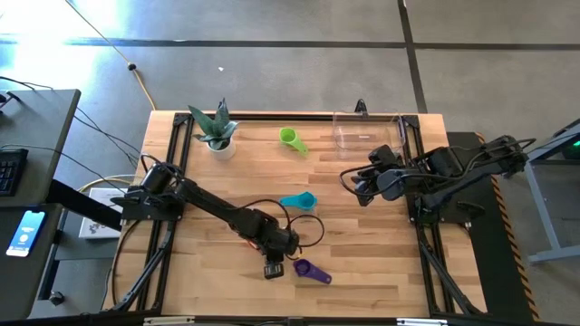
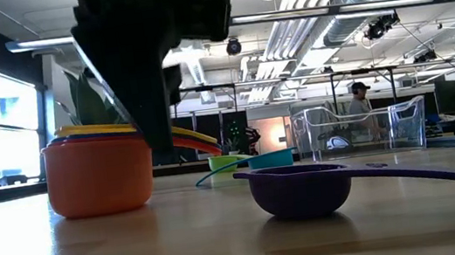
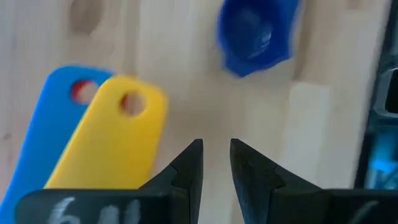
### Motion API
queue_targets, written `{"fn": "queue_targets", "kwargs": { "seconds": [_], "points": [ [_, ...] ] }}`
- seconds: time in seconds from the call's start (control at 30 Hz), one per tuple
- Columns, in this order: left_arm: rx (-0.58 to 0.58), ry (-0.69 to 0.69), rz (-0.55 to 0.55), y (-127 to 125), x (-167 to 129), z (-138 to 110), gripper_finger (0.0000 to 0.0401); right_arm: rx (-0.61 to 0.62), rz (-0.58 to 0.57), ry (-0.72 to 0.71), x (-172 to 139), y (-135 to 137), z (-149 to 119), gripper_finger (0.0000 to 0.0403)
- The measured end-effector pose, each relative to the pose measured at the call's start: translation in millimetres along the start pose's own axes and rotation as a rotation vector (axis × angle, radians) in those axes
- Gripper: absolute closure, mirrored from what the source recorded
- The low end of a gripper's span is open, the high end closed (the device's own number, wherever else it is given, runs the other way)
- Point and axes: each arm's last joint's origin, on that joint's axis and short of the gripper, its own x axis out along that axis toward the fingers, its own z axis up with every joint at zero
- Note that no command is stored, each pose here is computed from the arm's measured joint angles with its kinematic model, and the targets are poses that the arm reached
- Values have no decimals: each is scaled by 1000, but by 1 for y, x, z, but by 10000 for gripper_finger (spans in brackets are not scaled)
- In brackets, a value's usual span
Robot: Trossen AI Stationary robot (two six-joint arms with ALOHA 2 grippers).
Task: Nest measuring cups in basket
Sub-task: Stack the yellow measuring cup into the blue measuring cup, then stack the green measuring cup into the yellow measuring cup
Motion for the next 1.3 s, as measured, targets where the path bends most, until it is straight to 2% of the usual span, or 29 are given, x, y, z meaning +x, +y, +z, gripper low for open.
{"fn": "queue_targets", "kwargs": {
  "seconds": [0.2,0.37,0.53,0.77,1.03,1.3],
  "points": [
    [-7,-57,75,4,-2,4,331,-2,1,1,0,0,0,281],
    [-22,-62,84,10,-3,7,331,-8,1,1,0,0,0,281],
    [-29,-60,77,12,-3,8,331,-9,0,1,0,0,0,281],
    [-31,-33,7,11,-10,8,331,-11,0,1,0,0,0,281],
    [-58,-95,113,20,-46,10,331,-30,7,-6,0,1,1,281],
    [-145,-233,222,50,-99,18,331,-47,10,-13,1,1,3,281]
  ]
}}
